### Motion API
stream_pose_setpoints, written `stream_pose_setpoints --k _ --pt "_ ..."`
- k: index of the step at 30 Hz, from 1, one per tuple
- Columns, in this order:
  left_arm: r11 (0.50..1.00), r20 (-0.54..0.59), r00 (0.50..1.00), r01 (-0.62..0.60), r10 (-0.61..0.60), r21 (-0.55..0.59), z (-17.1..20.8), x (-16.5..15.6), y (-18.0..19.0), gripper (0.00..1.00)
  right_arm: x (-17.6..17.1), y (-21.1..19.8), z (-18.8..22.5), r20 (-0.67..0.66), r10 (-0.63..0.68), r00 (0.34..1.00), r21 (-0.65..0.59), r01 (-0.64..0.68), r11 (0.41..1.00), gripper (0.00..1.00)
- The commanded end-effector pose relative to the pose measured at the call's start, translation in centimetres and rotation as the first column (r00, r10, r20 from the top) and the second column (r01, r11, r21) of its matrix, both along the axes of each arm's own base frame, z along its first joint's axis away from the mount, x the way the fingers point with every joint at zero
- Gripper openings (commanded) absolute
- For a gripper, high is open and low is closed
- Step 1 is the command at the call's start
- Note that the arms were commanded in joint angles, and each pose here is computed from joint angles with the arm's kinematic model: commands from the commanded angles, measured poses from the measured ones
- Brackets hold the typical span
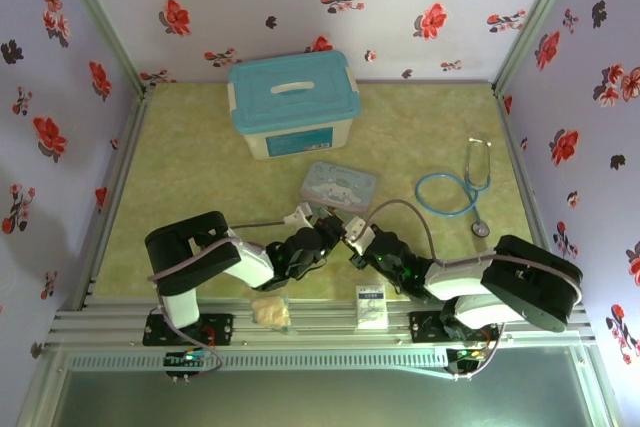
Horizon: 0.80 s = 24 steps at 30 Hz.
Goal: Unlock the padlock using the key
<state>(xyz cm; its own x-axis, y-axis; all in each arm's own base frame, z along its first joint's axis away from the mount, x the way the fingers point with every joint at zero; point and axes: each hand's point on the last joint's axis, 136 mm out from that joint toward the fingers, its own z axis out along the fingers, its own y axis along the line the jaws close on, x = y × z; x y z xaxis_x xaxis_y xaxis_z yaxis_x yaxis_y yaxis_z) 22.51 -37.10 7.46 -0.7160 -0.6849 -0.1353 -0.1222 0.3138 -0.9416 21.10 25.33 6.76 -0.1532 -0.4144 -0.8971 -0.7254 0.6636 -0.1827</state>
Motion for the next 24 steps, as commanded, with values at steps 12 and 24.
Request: stream_pose_setpoints --k 12,24 --pt "0.995 0.004 0.997 0.075 -0.075 -0.068 0.7 -1.5 -1.0 0.0 0.6 -0.7 0.7 -0.33 -0.051 0.943 0.391 0.185 0.902 0.0" --pt "0.997 0.011 0.998 0.067 -0.066 -0.047 0.6 -1.4 -0.7 0.0 1.8 -2.4 0.6 -0.439 -0.06 0.897 0.476 0.288 0.831 0.05"
